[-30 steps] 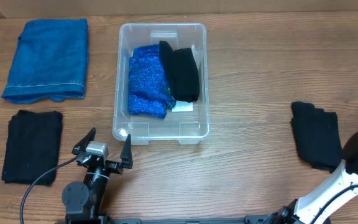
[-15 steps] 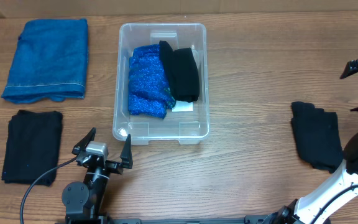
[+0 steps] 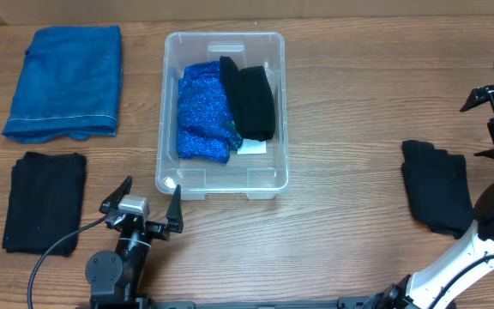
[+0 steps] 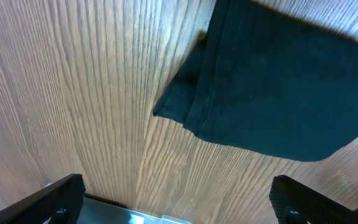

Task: Pack container
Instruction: 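Lower the right gripper onto the second black cloth on the right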

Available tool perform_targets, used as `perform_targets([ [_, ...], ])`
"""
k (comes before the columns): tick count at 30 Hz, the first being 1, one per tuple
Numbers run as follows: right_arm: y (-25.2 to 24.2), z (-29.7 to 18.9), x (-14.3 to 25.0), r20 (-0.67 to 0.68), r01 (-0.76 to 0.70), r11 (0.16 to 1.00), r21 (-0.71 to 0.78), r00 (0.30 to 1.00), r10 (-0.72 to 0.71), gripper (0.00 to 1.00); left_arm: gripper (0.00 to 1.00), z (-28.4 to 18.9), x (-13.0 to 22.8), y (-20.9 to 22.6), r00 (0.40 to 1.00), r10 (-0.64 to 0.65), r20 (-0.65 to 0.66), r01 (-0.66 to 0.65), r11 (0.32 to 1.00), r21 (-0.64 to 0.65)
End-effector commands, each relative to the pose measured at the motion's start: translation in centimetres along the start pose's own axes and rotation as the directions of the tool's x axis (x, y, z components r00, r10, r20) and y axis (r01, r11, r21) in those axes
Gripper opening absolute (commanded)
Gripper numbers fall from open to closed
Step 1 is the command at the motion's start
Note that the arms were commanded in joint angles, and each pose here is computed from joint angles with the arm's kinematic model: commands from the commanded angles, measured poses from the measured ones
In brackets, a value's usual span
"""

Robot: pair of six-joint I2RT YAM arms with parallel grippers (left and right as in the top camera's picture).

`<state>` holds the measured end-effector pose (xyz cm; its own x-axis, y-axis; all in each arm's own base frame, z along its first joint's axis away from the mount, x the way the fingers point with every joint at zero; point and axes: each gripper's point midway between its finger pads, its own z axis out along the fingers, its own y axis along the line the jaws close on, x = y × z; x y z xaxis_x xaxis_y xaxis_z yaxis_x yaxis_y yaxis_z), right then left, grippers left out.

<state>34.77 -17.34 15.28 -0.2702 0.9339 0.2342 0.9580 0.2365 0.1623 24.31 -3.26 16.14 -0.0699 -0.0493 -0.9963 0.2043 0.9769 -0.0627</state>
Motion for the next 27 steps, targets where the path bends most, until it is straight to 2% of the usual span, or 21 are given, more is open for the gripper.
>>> perform_targets([
  [1, -0.1, -1.3, 0.8, 0.016, -0.008, 1.000, -0.017, 1.000, 0.009, 1.00, 1.00, 0.0, -0.1, 0.1, 1.000, 0.021, 0.008, -0.020, 1.000, -0.003],
  [3, -1.2, -1.7, 0.5, 0.057, -0.138, 0.990, 0.028, 0.989, 0.136, 1.00, 1.00, 0.0, -0.1, 0.1, 1.000, 0.021, 0.008, -0.020, 1.000, -0.003],
  [6, -2.1, -3.3, 0.3, 0.157, -0.228, 0.973, 0.041, 0.963, 0.219, 1.00, 1.00, 0.0, -0.1, 0.1, 1.000, 0.021, 0.008, -0.020, 1.000, -0.003],
  [12, -3.4, -9.7, 2.2, 0.404, -0.303, 0.952, -0.048, 0.865, 0.296, 1.00, 1.00, 0.0, -0.1, 0.1, 1.000, 0.020, 0.008, -0.020, 1.000, -0.003],
  [16, -3.7, -12.5, 4.1, 0.484, -0.269, 0.958, -0.103, 0.827, 0.285, 1.00, 1.00, 0.0, -0.1, 0.1, 1.000, 0.020, 0.008, -0.020, 1.000, -0.003],
  [20, -4.0, -11.6, 5.0, 0.471, -0.275, 0.958, -0.081, 0.837, 0.279, 1.00, 1.00, 0.0, -0.1, 0.1, 1.000, 0.020, 0.008, -0.020, 1.000, -0.003],
  [27, -7.7, -4.6, 5.4, 0.400, -0.437, 0.894, 0.100, 0.840, 0.366, 1.00, 1.00, 0.0, -0.1, 0.1, 1.000, 0.021, 0.008, -0.020, 1.000, -0.003],
])
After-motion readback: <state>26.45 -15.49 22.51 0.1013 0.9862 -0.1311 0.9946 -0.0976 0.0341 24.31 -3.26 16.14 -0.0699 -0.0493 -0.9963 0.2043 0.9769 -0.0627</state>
